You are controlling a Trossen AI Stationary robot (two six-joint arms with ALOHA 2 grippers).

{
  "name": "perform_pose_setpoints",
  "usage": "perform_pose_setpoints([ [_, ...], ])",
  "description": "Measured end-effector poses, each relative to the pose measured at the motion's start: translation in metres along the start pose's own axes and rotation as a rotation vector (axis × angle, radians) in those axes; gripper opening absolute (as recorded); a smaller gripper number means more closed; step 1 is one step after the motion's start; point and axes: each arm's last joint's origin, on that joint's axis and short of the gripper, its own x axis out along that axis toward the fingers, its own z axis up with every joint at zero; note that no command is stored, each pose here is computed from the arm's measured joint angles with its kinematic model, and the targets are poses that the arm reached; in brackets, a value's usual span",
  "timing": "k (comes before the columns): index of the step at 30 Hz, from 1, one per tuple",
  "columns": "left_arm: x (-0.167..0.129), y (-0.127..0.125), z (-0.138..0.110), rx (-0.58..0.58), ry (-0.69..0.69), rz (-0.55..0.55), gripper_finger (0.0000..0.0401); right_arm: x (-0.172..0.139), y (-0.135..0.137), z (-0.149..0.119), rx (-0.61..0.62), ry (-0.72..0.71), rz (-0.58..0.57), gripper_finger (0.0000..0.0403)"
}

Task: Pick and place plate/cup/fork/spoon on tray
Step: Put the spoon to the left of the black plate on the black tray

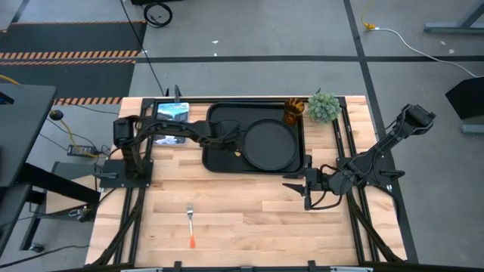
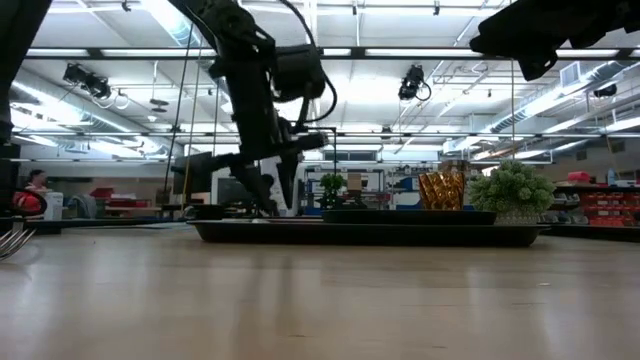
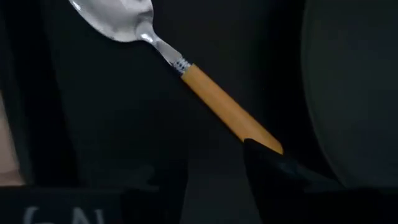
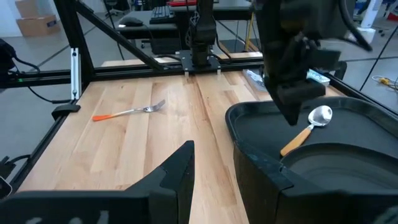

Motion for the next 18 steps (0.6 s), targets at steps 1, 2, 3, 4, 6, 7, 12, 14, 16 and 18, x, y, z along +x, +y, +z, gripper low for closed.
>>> perform_pose_setpoints([
  [1, 0.004, 0.001, 0.001, -0.011, 0.002, 0.009, 0.0161, 0.000, 0.000, 0.000, 0.002, -0.002, 0.000, 0.0118],
  [2, 0.009, 0.003, 0.003, -0.017, 0.004, 0.024, 0.0163, 0.000, 0.000, 0.001, 0.004, -0.004, 0.001, 0.0118],
  [3, 0.015, 0.004, 0.004, -0.025, 0.008, 0.035, 0.0165, 0.000, 0.000, 0.000, 0.005, -0.004, 0.001, 0.0118],
  [4, 0.019, 0.006, 0.006, -0.033, 0.014, 0.050, 0.0167, 0.000, 0.000, 0.000, 0.005, -0.003, 0.001, 0.0118],
  [6, 0.025, 0.009, 0.009, -0.056, 0.017, 0.070, 0.0174, 0.000, 0.000, 0.001, 0.010, -0.007, 0.002, 0.0118],
  [7, 0.026, 0.010, 0.010, -0.066, 0.015, 0.069, 0.0178, 0.000, 0.000, 0.001, 0.010, -0.007, 0.002, 0.0118],
  [12, 0.028, 0.003, 0.014, -0.065, -0.016, -0.001, 0.0199, 0.000, 0.000, 0.001, 0.010, -0.007, 0.002, 0.0118],
  [14, 0.027, 0.002, 0.014, -0.062, -0.020, -0.011, 0.0205, 0.000, 0.000, 0.001, 0.011, -0.008, 0.002, 0.0118],
  [16, 0.028, 0.002, 0.014, -0.067, -0.016, -0.008, 0.0207, 0.000, 0.000, 0.001, 0.011, -0.008, 0.002, 0.0118],
  [18, 0.033, 0.004, 0.014, -0.084, -0.011, 0.008, 0.0207, 0.000, 0.000, 0.001, 0.012, -0.009, 0.002, 0.0118],
])
